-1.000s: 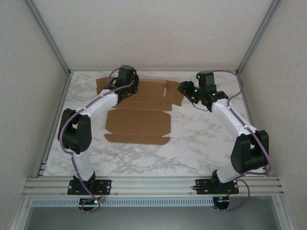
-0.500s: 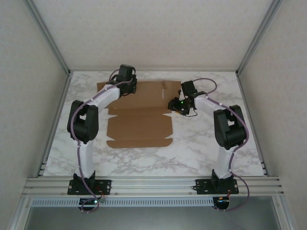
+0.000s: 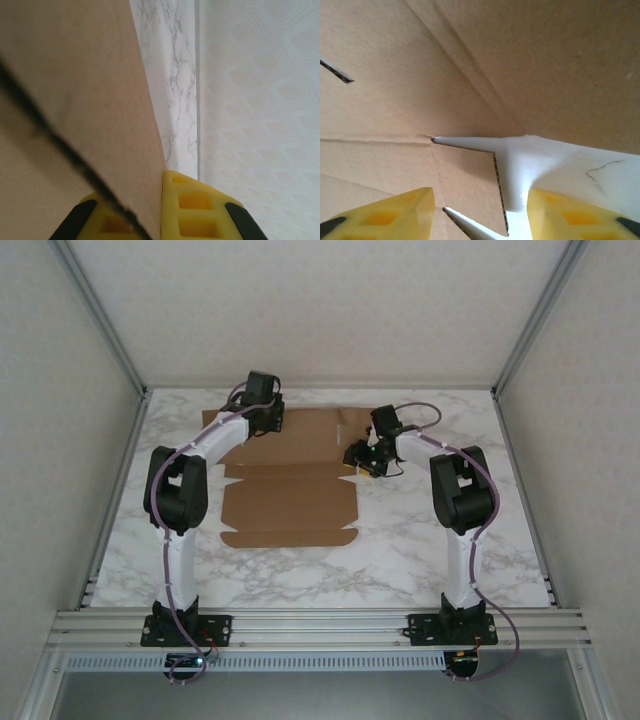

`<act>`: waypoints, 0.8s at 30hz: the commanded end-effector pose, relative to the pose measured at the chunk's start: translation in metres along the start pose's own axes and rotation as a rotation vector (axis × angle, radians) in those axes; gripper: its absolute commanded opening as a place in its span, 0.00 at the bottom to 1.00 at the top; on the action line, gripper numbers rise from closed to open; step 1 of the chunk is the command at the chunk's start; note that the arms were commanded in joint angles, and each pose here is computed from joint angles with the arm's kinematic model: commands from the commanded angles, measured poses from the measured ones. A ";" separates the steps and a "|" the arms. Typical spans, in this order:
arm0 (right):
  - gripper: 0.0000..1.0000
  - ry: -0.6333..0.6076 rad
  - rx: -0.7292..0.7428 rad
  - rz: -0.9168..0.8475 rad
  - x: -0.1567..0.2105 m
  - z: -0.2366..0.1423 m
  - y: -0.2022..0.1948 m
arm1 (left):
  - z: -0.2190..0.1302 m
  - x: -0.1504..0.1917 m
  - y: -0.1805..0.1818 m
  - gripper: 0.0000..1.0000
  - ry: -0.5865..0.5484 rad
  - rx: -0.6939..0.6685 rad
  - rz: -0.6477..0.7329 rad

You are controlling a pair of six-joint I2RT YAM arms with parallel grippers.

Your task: Fold the paper box

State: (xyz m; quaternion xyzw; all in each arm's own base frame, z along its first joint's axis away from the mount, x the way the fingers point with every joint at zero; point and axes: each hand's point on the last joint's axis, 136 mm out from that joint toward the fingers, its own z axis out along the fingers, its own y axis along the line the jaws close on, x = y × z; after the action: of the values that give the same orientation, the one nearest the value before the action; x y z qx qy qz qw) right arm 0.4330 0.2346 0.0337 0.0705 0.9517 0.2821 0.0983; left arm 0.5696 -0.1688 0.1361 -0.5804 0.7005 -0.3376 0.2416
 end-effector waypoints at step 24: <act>0.49 0.046 -0.277 -0.020 0.016 0.004 0.079 | -0.019 0.000 -0.006 0.00 0.028 0.049 -0.023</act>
State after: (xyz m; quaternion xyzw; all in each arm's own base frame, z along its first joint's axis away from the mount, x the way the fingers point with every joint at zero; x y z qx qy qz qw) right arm 0.4246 0.2927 0.0647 0.0601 0.9073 0.4069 0.0871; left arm 0.5630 -0.1634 0.1337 -0.5808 0.6968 -0.3473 0.2376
